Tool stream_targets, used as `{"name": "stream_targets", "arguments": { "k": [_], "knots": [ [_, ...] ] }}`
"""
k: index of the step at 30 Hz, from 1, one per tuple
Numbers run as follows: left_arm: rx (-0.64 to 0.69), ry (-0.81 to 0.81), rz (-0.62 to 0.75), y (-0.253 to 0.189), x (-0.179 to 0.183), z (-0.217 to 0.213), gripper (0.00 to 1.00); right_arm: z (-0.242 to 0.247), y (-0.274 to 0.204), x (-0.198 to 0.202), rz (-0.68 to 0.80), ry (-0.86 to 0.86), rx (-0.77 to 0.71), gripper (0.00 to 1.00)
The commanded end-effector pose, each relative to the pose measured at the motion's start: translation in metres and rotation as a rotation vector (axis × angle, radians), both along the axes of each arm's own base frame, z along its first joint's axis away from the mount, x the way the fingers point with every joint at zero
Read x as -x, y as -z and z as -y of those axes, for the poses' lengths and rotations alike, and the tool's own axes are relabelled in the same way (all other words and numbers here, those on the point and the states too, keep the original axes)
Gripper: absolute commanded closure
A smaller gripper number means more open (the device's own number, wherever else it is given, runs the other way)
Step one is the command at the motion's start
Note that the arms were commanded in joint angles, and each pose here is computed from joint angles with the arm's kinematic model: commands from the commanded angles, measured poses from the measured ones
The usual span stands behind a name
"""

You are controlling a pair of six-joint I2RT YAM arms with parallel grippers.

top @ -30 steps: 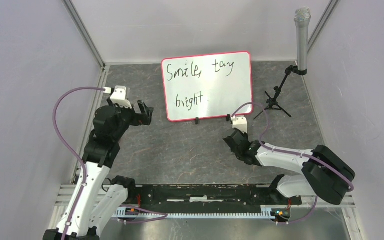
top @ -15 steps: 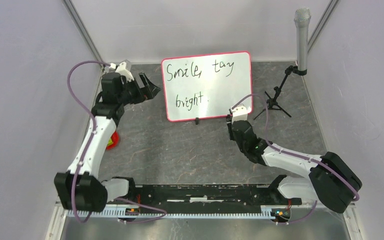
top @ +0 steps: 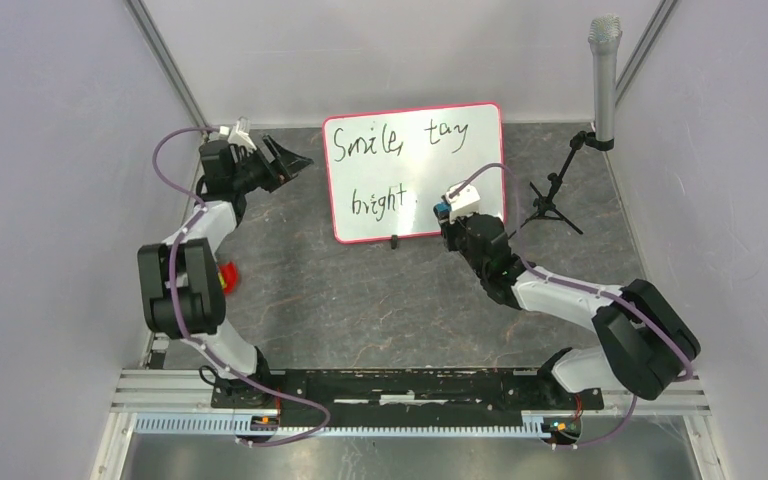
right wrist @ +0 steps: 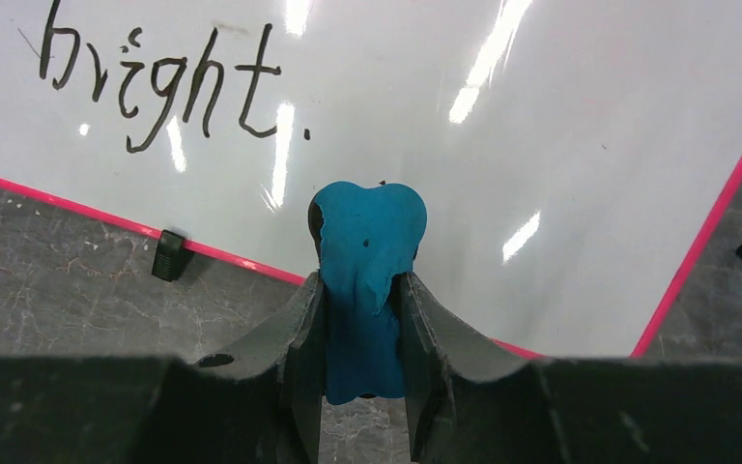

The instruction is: Erase the whiteboard

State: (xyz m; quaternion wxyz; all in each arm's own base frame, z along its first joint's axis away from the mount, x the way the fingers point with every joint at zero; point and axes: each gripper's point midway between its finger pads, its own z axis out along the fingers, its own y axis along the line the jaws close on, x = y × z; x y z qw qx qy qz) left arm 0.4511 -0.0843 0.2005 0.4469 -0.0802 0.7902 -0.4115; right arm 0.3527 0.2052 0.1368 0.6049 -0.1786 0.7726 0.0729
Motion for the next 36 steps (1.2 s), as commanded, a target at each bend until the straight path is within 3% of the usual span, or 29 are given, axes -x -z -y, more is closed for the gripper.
{"name": "stream_targets", "arguments": {
  "k": [1,5,15,19,36],
  "knots": [
    [0.11,0.141,0.156,-0.024,-0.013,0.016,0.17,-0.019,-0.031,-0.017,0.12,-0.079,-0.002,1.0],
    [0.179,0.174,0.173,-0.01,-0.012,0.025,0.19,-0.024,-0.028,-0.029,0.106,-0.079,0.016,1.0],
    [0.161,0.183,0.061,0.042,-0.028,0.034,0.31,-0.035,-0.03,-0.058,0.085,-0.038,0.061,1.0],
    [0.181,0.202,0.077,0.038,-0.03,0.037,0.4,-0.035,-0.029,-0.064,0.08,-0.02,0.075,1.0],
    [0.192,0.24,0.074,0.04,-0.027,0.056,0.54,-0.035,-0.023,-0.092,0.147,0.046,0.132,1.0]
  ]
}}
